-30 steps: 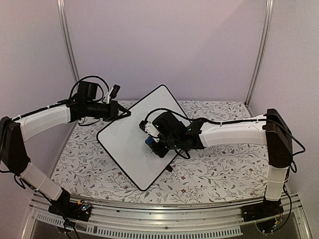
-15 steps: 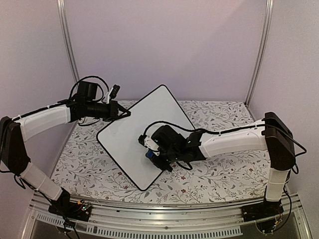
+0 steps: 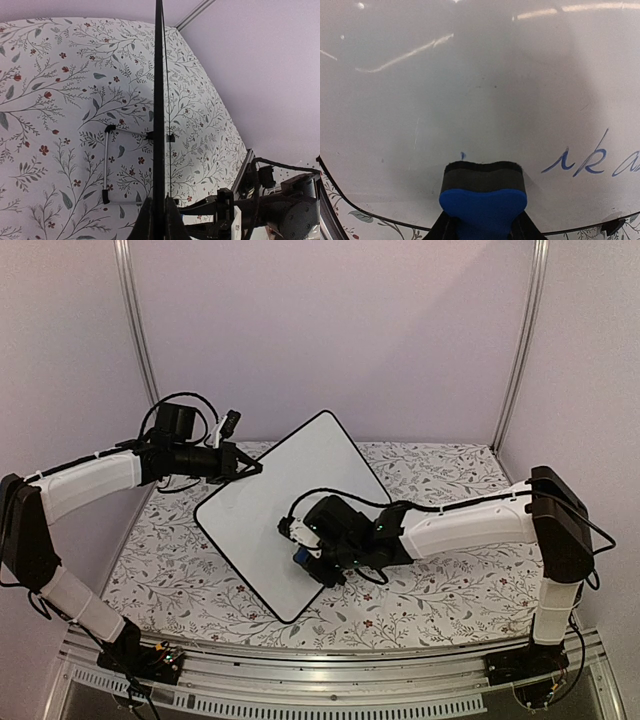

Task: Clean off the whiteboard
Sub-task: Erase the whiteboard at the center of the board.

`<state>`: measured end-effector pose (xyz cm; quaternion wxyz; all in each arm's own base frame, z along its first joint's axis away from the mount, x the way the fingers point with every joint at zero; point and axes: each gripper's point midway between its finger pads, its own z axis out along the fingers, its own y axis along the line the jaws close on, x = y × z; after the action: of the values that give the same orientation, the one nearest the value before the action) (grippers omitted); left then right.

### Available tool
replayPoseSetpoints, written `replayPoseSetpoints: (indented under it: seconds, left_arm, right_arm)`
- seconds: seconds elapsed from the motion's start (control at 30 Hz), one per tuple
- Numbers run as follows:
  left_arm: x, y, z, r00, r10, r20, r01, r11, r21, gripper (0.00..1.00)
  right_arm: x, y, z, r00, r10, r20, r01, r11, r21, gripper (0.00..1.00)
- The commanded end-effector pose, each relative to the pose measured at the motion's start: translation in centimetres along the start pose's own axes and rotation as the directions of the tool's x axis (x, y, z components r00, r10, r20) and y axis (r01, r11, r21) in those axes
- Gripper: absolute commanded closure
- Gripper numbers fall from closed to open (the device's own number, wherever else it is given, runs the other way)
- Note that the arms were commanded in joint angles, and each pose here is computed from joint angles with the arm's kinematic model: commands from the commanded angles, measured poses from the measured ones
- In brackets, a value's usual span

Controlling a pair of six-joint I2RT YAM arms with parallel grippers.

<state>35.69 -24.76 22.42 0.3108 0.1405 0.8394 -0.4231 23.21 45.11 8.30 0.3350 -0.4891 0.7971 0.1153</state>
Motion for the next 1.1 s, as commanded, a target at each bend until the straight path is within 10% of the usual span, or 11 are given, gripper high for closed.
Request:
replayPoseSetpoints:
  seconds: [0.0, 0.63, 1.07]
  left_arm:
    - [0.2, 0.7, 0.4, 0.999, 0.044, 0.002, -0.044, 0.999, -0.017, 1.00]
    - [0.1, 0.5, 0.3, 0.999, 0.047, 0.005, -0.047, 0.999, -0.014, 1.00]
    - [0.1, 0.5, 0.3, 0.999, 0.048, 0.007, -0.048, 0.999, -0.018, 1.00]
  right_arm:
    - [-3.0, 0.2, -0.5, 0.998, -0.009, 0.056, 0.010, 1.000, -0.009, 0.69]
    - [1.6, 0.1, 0.6, 0.999, -0.007, -0.044, 0.008, 1.000, 0.008, 0.69]
    - [-9.2, 0.2, -2.2, 0.937, -0.014, 0.350, 0.019, 1.000, -0.009, 0.69]
